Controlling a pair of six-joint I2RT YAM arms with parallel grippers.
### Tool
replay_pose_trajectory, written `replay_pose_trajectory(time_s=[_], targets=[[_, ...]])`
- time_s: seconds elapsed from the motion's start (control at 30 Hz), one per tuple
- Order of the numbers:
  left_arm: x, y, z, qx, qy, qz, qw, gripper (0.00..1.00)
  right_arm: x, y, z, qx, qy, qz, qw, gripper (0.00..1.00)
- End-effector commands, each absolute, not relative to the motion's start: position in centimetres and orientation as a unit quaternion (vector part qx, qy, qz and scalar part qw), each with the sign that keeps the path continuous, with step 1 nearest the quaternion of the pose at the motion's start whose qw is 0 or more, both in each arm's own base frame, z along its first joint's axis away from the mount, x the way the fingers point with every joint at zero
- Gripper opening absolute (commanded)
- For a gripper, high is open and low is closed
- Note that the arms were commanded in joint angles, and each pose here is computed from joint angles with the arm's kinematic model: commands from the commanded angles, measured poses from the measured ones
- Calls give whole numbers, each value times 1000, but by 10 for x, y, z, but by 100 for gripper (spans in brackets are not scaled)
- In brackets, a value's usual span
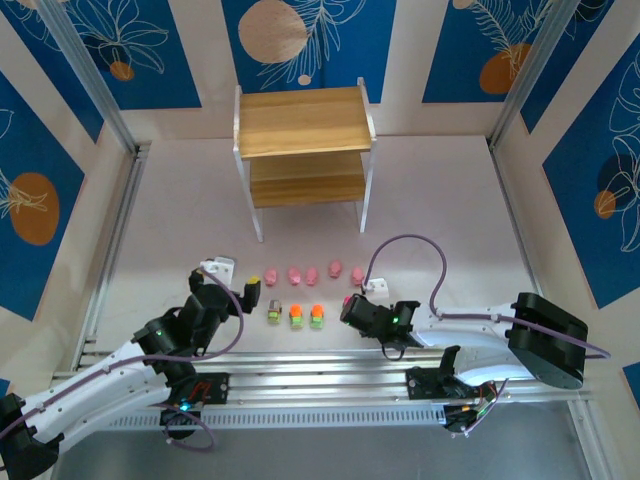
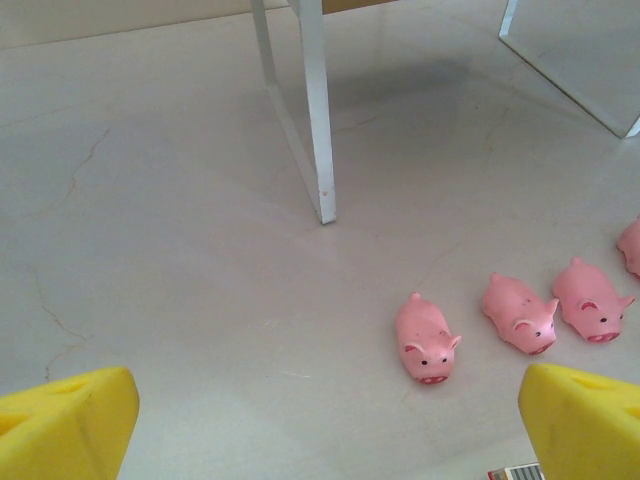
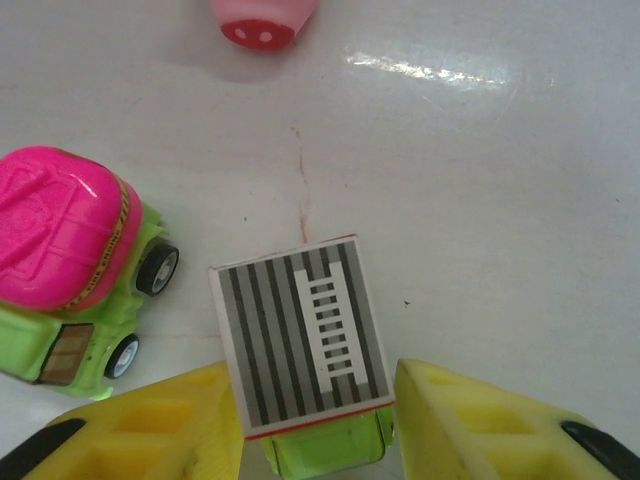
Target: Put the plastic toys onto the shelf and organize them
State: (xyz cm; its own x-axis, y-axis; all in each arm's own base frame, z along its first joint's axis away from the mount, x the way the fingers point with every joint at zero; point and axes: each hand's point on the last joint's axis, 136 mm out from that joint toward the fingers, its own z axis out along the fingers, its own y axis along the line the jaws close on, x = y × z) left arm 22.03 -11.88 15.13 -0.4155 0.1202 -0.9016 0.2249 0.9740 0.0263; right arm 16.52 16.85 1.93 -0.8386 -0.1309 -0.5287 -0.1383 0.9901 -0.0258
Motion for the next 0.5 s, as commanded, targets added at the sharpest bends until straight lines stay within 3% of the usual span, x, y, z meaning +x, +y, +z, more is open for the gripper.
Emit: replay_pose_trajectory(time_s=[0.0, 0.47], targets=[[219, -122, 152, 111, 836, -54, 535, 97, 163, 163, 15, -61, 960, -1, 274, 42], [220, -122, 152, 112, 836, -53, 535, 98, 157, 156, 18, -46, 959, -11, 279, 35]])
